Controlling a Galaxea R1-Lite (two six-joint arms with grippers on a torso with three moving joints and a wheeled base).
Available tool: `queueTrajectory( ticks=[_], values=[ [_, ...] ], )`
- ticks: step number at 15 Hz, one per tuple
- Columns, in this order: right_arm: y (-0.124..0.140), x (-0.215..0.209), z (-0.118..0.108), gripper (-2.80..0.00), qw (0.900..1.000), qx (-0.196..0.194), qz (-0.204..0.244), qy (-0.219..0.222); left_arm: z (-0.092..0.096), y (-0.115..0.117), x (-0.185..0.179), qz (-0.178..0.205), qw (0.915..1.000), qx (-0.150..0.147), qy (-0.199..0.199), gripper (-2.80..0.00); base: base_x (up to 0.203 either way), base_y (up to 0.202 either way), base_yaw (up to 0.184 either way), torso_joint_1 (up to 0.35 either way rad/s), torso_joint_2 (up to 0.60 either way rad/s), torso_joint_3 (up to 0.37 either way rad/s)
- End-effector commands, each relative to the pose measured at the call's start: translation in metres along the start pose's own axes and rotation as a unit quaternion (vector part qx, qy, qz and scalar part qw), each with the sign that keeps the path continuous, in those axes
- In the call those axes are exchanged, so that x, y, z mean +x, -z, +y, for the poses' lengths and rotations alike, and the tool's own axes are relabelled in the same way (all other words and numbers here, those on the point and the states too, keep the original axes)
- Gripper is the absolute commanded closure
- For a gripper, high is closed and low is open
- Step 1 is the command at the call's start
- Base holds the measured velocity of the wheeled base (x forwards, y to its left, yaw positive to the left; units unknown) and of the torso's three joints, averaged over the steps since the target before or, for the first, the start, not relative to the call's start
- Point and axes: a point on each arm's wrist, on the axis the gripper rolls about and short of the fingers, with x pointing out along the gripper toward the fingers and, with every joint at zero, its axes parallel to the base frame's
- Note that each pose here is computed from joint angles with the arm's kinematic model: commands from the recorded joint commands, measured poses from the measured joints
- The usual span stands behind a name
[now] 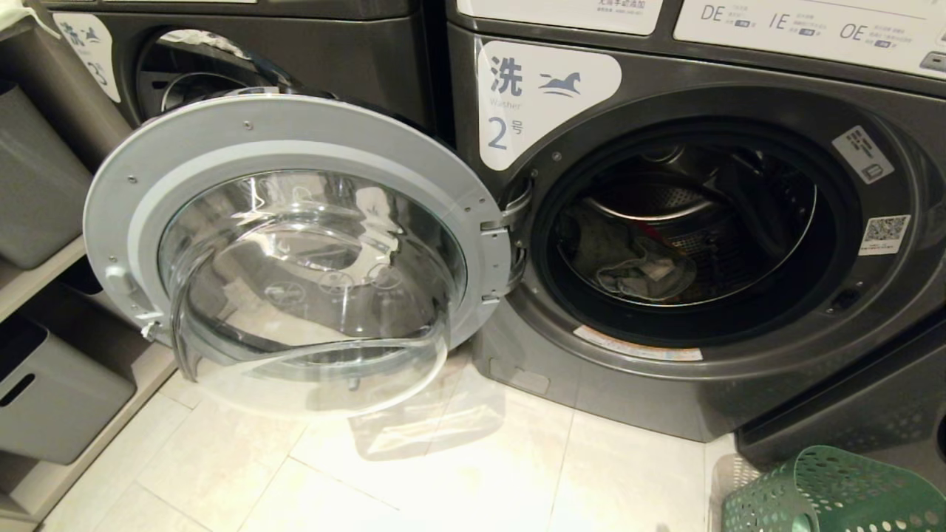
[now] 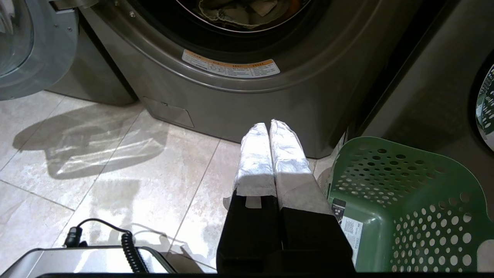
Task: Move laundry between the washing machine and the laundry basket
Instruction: Pick a cloth and place it into the basket
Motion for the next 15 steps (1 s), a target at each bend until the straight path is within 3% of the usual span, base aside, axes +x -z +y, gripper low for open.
queueTrajectory(
  ticks=[1, 15],
  values=[
    [-0.0001, 0.0, 0.0, 0.0, 1.0, 0.0, 0.0, -0.001, 0.0, 0.0, 0.0001, 0.001, 1.0, -0.001, 0.0, 0.0, 0.0, 0.0, 0.0, 0.0, 0.0, 0.0],
    [-0.0002, 0.0, 0.0001, 0.0, 1.0, -0.005, -0.001, -0.002, 0.0, 0.0, 0.0001, 0.001, 1.0, -0.003, -0.001, 0.0, 0.0, 0.0, 0.0, 0.0, 0.0, 0.0]
  ],
)
